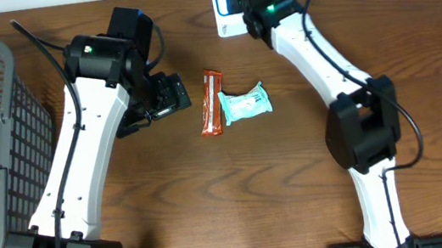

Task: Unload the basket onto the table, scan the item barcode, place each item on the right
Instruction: 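Lift the orange tissue pack up to the scanner with the right gripper, then carry the orange tissue pack right and drop it near the liner pack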

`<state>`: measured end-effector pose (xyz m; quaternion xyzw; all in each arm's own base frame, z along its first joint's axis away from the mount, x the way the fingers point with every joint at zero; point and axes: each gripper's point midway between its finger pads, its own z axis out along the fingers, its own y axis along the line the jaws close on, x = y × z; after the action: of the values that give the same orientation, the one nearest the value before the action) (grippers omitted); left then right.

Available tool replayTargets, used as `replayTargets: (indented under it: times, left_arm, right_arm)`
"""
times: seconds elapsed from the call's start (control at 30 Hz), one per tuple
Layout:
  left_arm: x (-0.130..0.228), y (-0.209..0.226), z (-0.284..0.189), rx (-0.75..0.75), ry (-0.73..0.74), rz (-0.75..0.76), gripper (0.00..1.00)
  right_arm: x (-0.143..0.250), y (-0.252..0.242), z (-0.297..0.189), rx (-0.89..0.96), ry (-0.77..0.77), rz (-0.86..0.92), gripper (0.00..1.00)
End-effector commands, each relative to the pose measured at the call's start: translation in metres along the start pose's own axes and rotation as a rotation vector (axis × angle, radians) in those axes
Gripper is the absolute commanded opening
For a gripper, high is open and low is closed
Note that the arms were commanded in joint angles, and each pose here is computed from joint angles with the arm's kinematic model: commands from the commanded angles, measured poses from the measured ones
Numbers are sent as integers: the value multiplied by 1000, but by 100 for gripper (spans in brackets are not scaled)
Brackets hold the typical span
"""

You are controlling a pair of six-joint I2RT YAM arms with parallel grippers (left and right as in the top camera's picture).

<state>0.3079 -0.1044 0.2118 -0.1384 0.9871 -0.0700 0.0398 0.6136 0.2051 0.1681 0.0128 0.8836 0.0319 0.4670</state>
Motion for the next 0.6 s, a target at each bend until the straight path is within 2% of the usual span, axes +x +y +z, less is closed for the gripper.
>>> replayTargets:
  times: [0.0,0.27,0.33,0.47,0.57]
  left_arm:
    - [-1,2,1,-10,3,-1,98]
    - [-1,2,1,-10,3,-1,98]
    - [-1,2,1,-10,3,-1,98]
    - [-1,2,1,-9,3,-1,98]
    - [-1,2,1,-9,3,-1,98]
  right_arm:
    - [-26,-1,-12,-13,-52,23,1]
    - [25,9,18,-43,73,24,1]
    - [25,4,19,-34,76,50,1]
    - [-11,-27,6,11,15,150,1]
    - [-40,-71,-14,70,-5,191,1]
